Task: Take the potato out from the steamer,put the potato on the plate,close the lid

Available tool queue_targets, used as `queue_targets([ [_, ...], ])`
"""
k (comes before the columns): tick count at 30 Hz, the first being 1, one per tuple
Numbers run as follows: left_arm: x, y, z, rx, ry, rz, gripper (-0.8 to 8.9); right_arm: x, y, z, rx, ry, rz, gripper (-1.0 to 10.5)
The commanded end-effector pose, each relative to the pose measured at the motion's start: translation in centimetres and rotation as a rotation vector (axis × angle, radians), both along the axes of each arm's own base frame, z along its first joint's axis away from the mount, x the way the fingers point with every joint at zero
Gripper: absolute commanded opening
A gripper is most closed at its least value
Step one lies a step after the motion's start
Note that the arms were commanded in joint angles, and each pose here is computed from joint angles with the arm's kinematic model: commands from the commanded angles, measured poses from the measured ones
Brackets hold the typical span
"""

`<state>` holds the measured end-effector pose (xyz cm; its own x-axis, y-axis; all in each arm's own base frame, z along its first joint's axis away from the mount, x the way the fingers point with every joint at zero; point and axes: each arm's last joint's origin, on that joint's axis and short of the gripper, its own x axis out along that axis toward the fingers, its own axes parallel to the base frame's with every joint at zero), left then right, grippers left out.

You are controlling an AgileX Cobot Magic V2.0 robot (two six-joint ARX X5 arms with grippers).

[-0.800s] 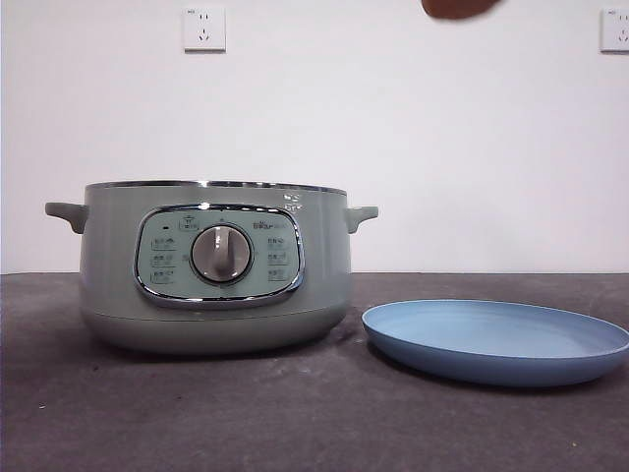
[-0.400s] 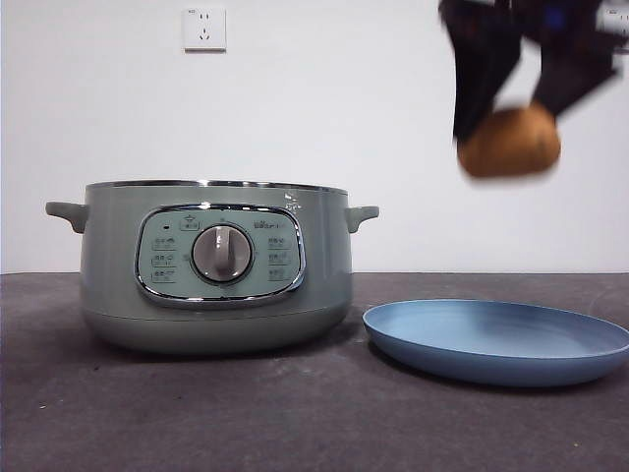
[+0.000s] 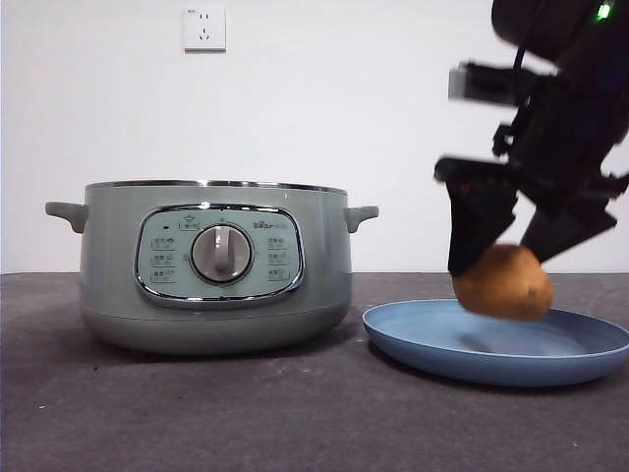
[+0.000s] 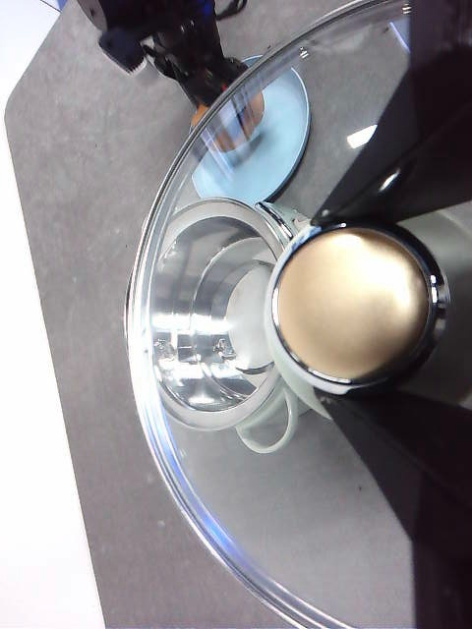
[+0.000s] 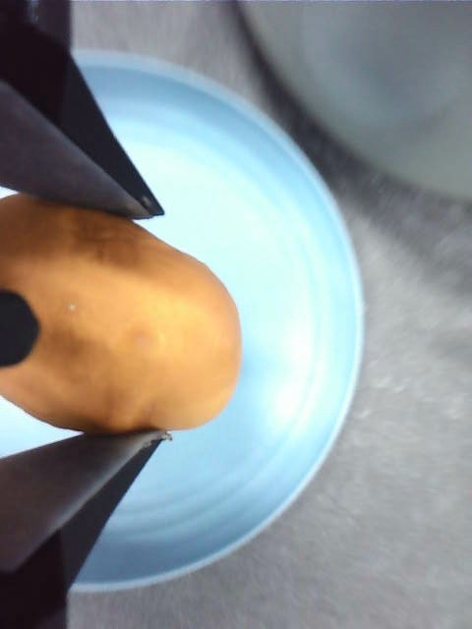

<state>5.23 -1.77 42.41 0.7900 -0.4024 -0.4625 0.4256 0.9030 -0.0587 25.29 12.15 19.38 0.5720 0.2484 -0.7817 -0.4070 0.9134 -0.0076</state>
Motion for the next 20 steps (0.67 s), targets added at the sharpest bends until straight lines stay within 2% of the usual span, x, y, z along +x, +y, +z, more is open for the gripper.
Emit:
queue_targets([
  [1,-0.3,0.0,0.6,-0.012,-0.061,-0.006,-0.13,0.5,0.2,-1.4,0.011,0.032,-0.002,-0.2],
  [9,0.1,0.0,0.7,-0.011,-0.059,-0.007,-0.13,1.0,0.4,-3.0,-0.001,0.074,-0.003,-0.2],
  [11,0.3,-0.1,0.7,-0.003,-0.058,-0.011,-0.13,1.0,0.4,-3.0,-0.001,0.073,-0.004,0.2],
  [14,1.2,-0.3,0.6,0.002,-0.045,-0.017,-0.13,1.0,0.3,-3.0,0.003,0.083,-0.017,2.1],
  [18,2.8,-0.7,0.8,-0.018,-0.04,-0.058,-0.13,1.0,0.2,-3.0,0.007,0.083,-0.023,5.3],
  [20,3.9,-0.9,0.9,-0.02,-0.046,-0.06,-0.13,1.0,0.2,-2.8,0.008,0.078,-0.026,6.0],
])
